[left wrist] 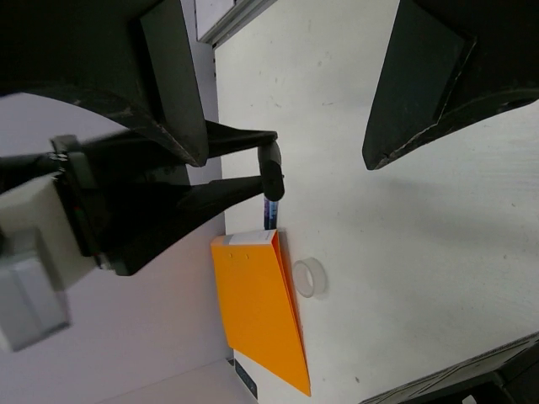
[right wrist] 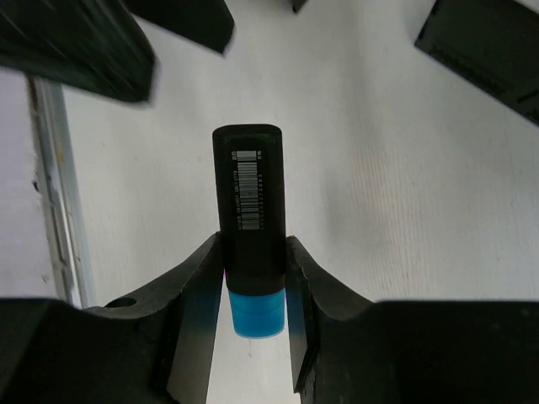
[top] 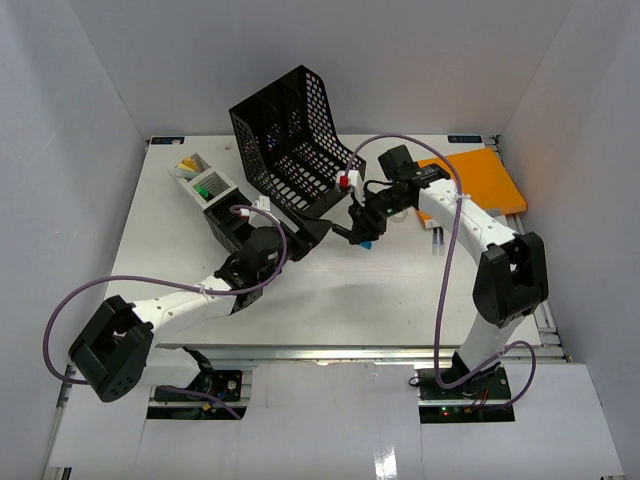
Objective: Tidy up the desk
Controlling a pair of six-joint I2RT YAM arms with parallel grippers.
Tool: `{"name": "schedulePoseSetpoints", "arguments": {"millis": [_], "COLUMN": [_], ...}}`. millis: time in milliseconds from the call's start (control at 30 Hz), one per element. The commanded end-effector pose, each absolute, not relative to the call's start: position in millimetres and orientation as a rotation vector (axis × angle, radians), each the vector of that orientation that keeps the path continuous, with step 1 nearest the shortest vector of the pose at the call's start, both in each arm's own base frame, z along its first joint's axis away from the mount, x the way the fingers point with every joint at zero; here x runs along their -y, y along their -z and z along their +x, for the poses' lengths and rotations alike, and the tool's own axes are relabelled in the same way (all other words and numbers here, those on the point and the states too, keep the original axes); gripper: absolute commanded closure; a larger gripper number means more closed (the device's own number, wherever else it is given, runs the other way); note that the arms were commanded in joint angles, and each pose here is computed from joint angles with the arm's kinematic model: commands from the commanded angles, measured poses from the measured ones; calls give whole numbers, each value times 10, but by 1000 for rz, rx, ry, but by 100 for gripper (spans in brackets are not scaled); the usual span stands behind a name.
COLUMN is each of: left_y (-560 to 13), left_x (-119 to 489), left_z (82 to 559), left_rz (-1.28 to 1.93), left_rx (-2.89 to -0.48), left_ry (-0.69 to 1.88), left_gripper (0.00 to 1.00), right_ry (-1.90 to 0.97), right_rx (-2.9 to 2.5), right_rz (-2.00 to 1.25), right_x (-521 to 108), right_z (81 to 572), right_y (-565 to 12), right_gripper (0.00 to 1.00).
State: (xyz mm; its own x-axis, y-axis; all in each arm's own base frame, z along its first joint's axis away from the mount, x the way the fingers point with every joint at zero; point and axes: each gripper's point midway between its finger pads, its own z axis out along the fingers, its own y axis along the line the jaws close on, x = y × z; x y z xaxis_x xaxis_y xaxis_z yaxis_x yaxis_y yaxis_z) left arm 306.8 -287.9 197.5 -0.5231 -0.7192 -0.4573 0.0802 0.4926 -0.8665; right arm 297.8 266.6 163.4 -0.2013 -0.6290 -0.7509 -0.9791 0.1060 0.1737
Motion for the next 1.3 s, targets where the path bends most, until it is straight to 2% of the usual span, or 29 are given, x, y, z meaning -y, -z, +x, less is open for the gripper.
{"name": "schedulePoseSetpoints", "arguments": {"millis": [0, 100, 300, 433, 467, 533, 633, 700, 733, 767, 900, 1067, 1267], "left_y": [-2178, -2195, -2218, -2229, -2244, -2250, -2297, -2289, -2321, -2420, -2492, -2831, -2944], "left_x": [2899, 2894, 2815, 2740, 2725, 2700, 2650, 2575, 2522, 2441, 1762, 665, -132], "left_z": [3150, 3156, 3118, 3085, 3074, 3063, 3042, 3035, 3035, 3077, 3337, 3780, 4286], "left_rz": [-582, -585, -594, -599, -593, -582, -544, -492, -474, -446, -394, -414, -469], "left_rx": [-1788, -1788, -1782, -1776, -1774, -1777, -1773, -1793, -1798, -1785, -1822, -1773, -1737], "left_ry": [1157, 1151, 1134, 1116, 1112, 1096, 1062, 986, 947, 904, 634, 330, 140], "left_gripper": [17, 21, 40, 66, 68, 80, 91, 98, 99, 100, 100, 100, 100], "right_ry": [-935, -938, -945, -970, -974, -979, -983, -955, -942, -923, -858, -866, -880], "right_rx": [-1870, -1867, -1875, -1866, -1865, -1850, -1822, -1801, -1788, -1772, -1691, -1626, -1634], "right_rz": [-1409, -1405, -1418, -1417, -1419, -1425, -1457, -1482, -1495, -1499, -1523, -1544, -1532], "right_x": [-2981, -3103, -3310, -3380, -3383, -3396, -3385, -3349, -3330, -3307, -3155, -2943, -2763], "right_z": [2991, 2943, 2849, 2824, 2816, 2808, 2771, 2766, 2764, 2763, 2717, 2617, 2590], "right_y": [-1972, -2017, -2001, -2045, -2051, -2081, -2106, -2116, -2119, -2153, -2266, -2252, -2122], "right_gripper": [92, 92, 90, 89, 88, 84, 68, 42, 32, 27, 17, 15, 15]}}
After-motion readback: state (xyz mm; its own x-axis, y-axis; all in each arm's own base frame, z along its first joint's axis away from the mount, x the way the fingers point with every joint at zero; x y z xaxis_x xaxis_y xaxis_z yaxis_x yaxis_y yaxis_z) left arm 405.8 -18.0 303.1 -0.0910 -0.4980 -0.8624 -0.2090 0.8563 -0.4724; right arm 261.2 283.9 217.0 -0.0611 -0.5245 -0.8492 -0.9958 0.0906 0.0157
